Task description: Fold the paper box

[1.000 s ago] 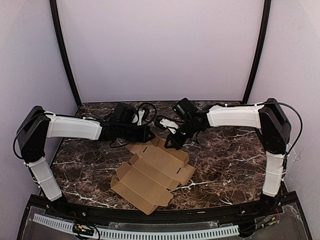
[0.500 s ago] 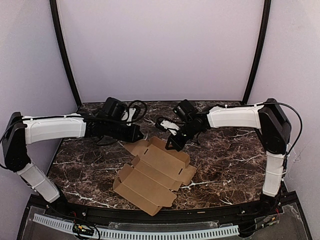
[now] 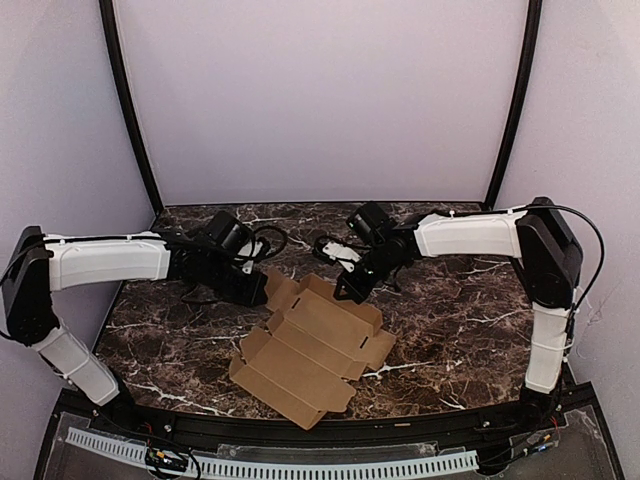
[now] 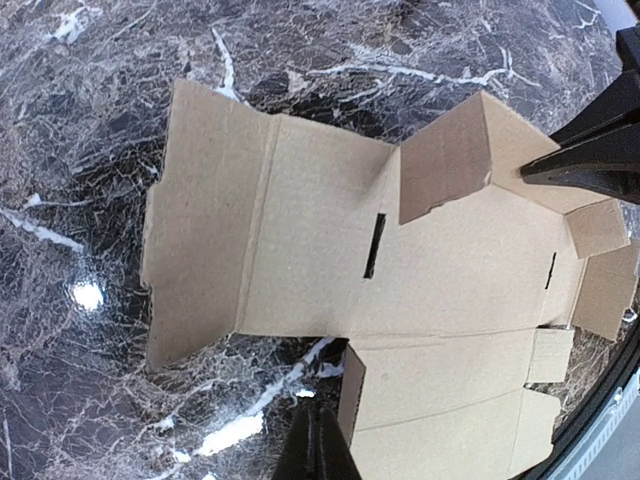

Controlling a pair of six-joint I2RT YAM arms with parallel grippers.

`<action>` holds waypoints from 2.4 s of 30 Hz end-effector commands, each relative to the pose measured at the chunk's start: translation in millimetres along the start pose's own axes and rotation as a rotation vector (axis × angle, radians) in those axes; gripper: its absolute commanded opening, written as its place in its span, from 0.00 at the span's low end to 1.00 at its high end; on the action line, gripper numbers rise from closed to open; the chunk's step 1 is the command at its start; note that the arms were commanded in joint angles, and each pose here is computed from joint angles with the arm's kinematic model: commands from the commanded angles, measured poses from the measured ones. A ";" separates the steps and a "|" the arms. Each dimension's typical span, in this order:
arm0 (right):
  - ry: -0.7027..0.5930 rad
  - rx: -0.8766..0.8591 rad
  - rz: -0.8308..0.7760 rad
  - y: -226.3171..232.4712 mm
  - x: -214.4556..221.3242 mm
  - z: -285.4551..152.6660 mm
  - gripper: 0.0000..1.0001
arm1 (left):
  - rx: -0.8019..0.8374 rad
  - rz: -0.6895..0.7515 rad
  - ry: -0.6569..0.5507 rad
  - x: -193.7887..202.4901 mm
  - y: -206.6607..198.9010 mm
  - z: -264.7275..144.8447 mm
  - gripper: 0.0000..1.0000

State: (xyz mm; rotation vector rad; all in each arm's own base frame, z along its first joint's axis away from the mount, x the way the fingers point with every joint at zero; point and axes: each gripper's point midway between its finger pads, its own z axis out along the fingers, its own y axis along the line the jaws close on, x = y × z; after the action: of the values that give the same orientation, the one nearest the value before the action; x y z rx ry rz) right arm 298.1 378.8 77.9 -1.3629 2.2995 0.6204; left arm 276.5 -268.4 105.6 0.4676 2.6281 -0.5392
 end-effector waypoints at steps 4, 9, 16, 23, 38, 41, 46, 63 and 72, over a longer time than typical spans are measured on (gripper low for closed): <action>-0.024 0.026 -0.018 1.3 -10.1 -6.1 0.00 | 0.000 -0.030 0.130 33.3 6.2 23.1 0.01; -0.024 0.027 -0.018 1.5 -11.1 -5.5 0.00 | 0.016 -0.025 0.159 40.9 -0.3 32.5 0.01; -0.015 0.024 -0.014 1.0 -10.3 -1.0 0.00 | 0.057 -0.004 0.166 41.0 -17.9 36.6 0.01; -0.003 0.024 -0.007 0.7 -7.1 2.5 0.00 | 0.066 0.022 0.199 54.1 -32.3 44.8 0.01; 0.009 0.029 0.007 2.0 -1.3 5.8 0.00 | 0.081 0.023 0.225 69.3 -44.6 64.9 0.01; 0.013 0.033 0.004 3.2 1.1 5.1 0.00 | 0.075 0.011 0.228 72.0 -42.4 73.8 0.01; 0.021 0.036 -0.002 5.5 5.9 4.0 0.00 | 0.055 -0.003 0.221 72.2 -37.9 82.8 0.01; 0.040 0.342 -0.270 -31.0 -2.8 -24.4 0.00 | -0.068 0.078 -0.074 -17.3 -26.0 -36.2 0.01; -0.027 0.514 -0.515 -30.5 -30.1 -49.7 0.00 | -0.153 -0.003 -0.175 -20.7 20.4 -60.3 0.02</action>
State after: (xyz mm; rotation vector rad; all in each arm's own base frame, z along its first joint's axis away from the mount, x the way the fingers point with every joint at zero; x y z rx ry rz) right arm 325.7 354.6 105.5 -1.5348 1.9717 0.0244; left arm 285.9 -258.2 177.7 0.3959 2.4413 -0.4567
